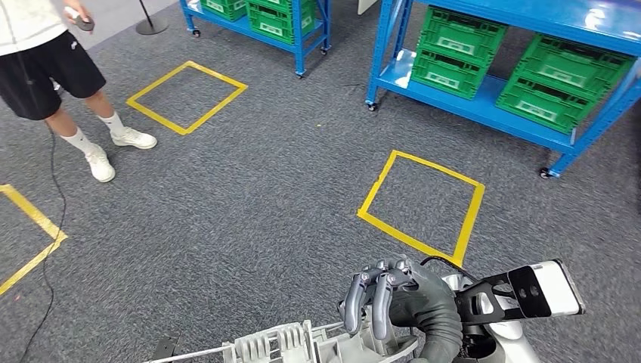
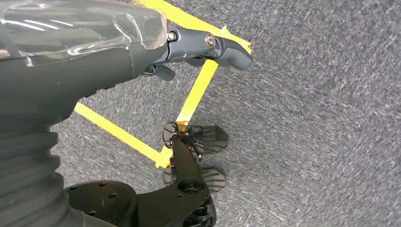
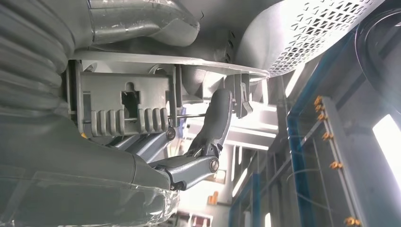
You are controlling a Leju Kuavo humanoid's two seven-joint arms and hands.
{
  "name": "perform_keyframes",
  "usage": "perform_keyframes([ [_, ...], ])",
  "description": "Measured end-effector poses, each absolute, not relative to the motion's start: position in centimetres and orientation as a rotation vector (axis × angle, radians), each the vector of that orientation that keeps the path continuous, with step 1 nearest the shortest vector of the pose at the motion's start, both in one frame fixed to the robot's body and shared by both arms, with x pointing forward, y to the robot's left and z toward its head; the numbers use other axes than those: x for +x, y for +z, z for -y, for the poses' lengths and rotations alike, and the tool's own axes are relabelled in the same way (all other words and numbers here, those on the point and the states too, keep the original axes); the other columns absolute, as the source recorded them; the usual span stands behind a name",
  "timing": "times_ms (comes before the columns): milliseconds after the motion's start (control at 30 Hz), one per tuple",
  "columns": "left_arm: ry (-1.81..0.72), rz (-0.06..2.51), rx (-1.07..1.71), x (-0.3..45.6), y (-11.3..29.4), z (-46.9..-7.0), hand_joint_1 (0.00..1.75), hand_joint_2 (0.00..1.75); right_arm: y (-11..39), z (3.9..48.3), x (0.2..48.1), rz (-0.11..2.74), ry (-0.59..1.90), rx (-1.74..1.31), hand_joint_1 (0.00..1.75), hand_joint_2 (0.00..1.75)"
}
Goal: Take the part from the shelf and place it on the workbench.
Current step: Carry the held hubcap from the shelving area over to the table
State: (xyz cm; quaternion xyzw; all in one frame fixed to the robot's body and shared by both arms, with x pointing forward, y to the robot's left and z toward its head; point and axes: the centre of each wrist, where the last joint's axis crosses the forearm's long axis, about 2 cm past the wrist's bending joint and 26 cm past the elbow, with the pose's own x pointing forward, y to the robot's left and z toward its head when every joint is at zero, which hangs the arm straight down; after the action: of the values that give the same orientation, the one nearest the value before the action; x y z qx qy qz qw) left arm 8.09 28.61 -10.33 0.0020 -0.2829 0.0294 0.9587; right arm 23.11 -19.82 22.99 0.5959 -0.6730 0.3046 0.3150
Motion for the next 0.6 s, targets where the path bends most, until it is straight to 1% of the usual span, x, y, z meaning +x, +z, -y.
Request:
perform_keyframes([
  [600, 0.039, 0.573, 0.010, 8.21, -10.30, -28.96, 0.00, 1.75, 23.07, 19.95, 23.21, 1.783, 0.803, 1.566, 1.75, 1.75],
])
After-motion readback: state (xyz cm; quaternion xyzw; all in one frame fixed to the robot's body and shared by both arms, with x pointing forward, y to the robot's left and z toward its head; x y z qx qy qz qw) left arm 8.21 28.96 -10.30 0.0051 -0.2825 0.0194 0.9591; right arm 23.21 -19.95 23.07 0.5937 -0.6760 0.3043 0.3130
